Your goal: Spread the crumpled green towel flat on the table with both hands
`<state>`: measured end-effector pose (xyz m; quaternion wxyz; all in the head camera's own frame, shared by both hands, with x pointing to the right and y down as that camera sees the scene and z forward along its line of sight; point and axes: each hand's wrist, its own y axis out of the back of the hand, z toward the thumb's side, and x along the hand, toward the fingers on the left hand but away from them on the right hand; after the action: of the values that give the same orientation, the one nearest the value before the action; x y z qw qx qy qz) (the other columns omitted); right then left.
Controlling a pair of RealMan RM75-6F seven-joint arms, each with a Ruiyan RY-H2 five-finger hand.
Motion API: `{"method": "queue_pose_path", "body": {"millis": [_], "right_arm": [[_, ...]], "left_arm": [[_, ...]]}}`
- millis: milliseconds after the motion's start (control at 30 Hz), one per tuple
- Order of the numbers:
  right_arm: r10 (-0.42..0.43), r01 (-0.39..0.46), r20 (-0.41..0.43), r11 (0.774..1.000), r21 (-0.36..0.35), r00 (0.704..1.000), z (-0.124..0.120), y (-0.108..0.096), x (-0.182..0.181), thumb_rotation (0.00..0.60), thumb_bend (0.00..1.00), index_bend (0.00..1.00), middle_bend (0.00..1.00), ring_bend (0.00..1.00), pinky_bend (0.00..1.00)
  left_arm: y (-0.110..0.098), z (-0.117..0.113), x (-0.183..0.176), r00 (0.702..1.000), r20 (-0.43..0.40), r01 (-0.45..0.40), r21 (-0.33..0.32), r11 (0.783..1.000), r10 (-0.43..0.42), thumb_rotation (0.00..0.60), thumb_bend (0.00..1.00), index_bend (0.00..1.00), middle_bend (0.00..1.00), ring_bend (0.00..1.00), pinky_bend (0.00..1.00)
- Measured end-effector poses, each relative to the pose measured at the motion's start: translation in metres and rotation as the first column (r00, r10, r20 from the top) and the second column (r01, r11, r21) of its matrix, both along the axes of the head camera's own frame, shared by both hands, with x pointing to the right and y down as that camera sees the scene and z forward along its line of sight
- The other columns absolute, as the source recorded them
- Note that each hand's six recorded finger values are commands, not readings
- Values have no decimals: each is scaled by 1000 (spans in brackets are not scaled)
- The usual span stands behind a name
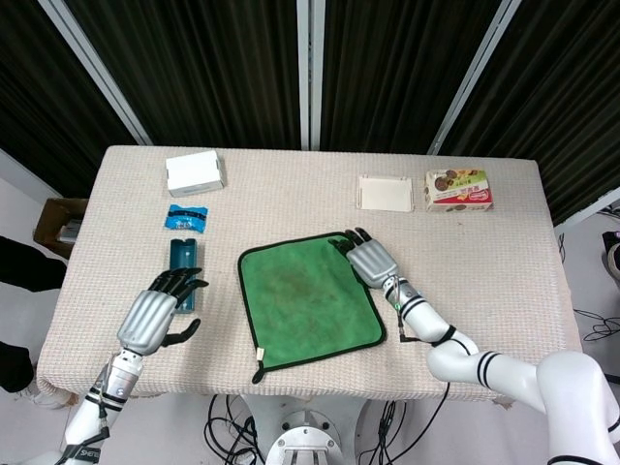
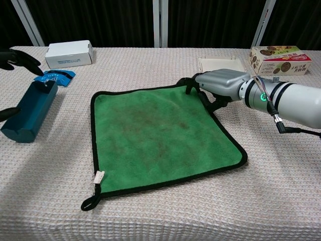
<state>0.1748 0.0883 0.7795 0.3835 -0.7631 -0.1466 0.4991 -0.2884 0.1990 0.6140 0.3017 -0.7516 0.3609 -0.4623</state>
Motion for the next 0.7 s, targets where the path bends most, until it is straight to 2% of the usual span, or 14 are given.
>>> {"method": "queue_pose_path", "body": {"millis": [200, 333, 367, 467, 567, 700], "right_arm": [[24, -24, -17, 1000, 10, 1000, 2, -3, 6, 600, 859, 0, 172, 0, 0], [40, -41, 41, 999, 19, 998, -9, -1, 1, 600, 796, 0, 169, 0, 0], [48, -49, 60, 998, 25, 997, -14, -2, 1, 600, 752, 0, 168, 0, 0], [81, -88, 112, 994, 59, 990, -31, -5, 9, 600, 507, 0, 161, 0, 0], [133, -151, 146, 981, 119, 980, -53, -8, 35, 600, 346, 0, 133, 0, 0], [226, -256, 156, 943, 212, 962, -94, -5, 92, 600, 272, 0, 95, 0, 0]], "left_arm": [[4, -4, -1, 1000, -6, -7, 13, 1000, 7, 600, 316, 233, 113, 105, 136], [2, -5, -5, 1000, 3, -3, 25, 1000, 3, 600, 316, 232, 113, 105, 136], [0, -5, -7, 1000, 10, 2, 31, 1000, -3, 600, 316, 232, 113, 105, 136], [-7, -5, -20, 998, 46, 33, 58, 998, -36, 600, 316, 233, 113, 105, 136], [-16, -6, -42, 990, 101, 84, 103, 991, -95, 600, 312, 233, 113, 105, 136], [-30, -11, -82, 966, 174, 156, 203, 967, -193, 600, 296, 232, 112, 105, 136]]}}
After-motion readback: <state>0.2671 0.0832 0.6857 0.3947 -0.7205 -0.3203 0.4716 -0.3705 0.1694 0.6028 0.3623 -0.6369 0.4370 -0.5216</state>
